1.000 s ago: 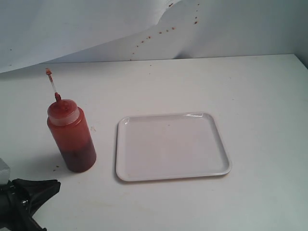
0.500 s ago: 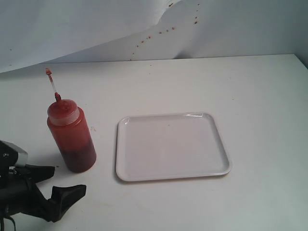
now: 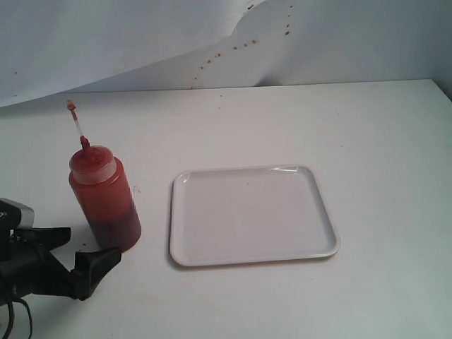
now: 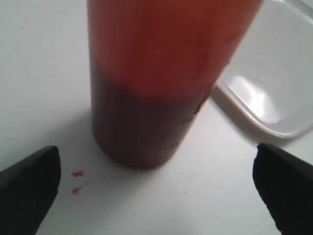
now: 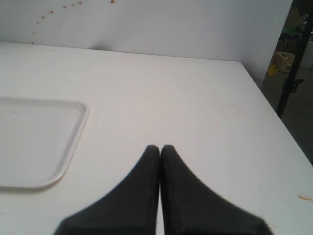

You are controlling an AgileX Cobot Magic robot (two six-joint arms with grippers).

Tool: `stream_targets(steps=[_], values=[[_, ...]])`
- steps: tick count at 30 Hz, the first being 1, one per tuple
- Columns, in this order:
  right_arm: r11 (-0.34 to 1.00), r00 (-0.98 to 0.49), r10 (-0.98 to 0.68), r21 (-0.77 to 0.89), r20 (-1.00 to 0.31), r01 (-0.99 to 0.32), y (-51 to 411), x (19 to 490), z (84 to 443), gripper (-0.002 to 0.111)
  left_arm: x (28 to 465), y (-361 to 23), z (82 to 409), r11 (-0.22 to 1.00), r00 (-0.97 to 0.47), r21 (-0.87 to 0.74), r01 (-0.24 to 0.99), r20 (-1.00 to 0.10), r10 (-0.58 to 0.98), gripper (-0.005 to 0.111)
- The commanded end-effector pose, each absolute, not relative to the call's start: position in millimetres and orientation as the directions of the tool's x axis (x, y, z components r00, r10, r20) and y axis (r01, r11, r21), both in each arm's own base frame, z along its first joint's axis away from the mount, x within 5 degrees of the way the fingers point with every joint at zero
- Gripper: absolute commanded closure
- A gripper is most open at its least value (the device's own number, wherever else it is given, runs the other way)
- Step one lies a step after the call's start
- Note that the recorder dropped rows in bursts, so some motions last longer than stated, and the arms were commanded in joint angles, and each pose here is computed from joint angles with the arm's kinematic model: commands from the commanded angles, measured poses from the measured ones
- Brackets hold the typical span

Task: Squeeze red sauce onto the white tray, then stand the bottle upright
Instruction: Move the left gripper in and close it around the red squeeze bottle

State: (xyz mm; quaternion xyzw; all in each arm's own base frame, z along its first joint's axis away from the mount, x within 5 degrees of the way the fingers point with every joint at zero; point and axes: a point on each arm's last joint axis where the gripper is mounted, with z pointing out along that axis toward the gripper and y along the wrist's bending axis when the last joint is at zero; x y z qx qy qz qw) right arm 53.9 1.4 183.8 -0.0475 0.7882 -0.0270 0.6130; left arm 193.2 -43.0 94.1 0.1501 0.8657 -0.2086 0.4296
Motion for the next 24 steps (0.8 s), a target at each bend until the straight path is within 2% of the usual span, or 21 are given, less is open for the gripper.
stream_targets(steps=[1,8,20,24], values=[[0.993,-0.234,-0.115,-0.108,-0.965,-0.044,1,54,184,0.108,197,-43,97,0.869,-0.536,-0.197,0.454,-0.839,0.090,0.002],[0.993,-0.234,-0.115,-0.108,-0.965,-0.044,1,54,184,0.108,211,-48,104,0.827,-0.473,-0.160,0.539,-0.870,0.140,0.002],[0.993,-0.234,-0.115,-0.108,-0.965,-0.044,1,54,184,0.108,232,-46,106,0.835,-0.460,-0.115,0.538,-0.871,0.176,0.002],[0.993,-0.234,-0.115,-0.108,-0.965,-0.044,1,54,184,0.108,237,-47,93,0.829,-0.494,-0.138,0.541,-0.851,0.181,0.002]])
